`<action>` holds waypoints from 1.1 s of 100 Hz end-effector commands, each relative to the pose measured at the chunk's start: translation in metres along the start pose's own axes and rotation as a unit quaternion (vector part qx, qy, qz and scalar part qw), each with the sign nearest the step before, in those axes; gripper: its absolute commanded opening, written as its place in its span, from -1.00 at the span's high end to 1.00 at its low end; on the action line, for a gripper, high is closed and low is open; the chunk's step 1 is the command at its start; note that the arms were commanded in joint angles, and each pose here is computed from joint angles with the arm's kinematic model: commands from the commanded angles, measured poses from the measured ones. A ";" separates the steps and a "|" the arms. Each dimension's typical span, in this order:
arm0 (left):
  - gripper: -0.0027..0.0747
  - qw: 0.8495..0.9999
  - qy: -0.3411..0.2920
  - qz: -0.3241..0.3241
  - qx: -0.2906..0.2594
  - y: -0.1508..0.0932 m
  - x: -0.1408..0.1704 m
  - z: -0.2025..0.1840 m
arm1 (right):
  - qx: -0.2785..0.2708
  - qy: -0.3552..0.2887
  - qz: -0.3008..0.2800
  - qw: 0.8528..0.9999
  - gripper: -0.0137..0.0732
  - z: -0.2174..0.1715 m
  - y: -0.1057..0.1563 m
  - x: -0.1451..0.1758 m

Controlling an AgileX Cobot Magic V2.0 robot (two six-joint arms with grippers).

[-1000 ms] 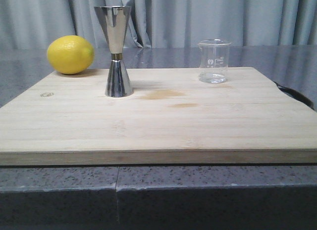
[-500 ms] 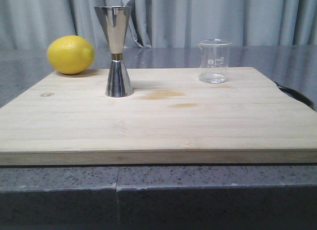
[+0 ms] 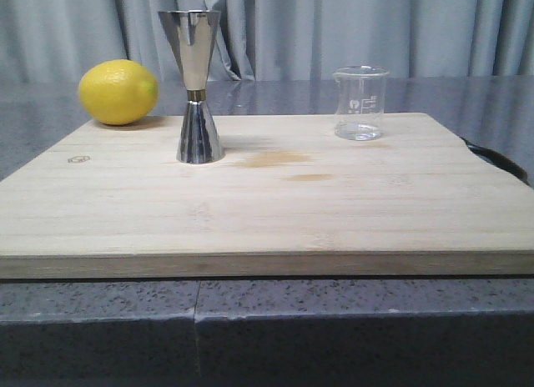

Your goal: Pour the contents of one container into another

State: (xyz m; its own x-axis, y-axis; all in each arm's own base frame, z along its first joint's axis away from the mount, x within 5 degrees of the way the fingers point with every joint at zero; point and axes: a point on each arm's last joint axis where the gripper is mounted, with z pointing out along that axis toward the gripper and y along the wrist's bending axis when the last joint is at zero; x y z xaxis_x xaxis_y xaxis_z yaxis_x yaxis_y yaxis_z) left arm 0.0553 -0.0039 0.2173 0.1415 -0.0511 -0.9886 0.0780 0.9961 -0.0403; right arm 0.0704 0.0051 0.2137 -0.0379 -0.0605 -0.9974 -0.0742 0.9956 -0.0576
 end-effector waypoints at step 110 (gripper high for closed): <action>0.98 1.000 -0.031 -0.006 -0.001 0.001 0.005 -0.002 | 0.054 -0.064 0.064 0.994 0.85 -0.015 -0.005 0.014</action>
State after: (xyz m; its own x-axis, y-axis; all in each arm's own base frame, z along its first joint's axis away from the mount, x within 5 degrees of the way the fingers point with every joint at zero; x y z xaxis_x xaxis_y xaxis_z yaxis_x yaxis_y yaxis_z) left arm 0.0554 -0.0039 0.2169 0.1377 -0.0508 -0.9892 0.0781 0.9961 -0.0403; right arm 0.0565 -0.0020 0.2030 0.0258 0.0842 -0.9961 0.0313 0.9959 0.0850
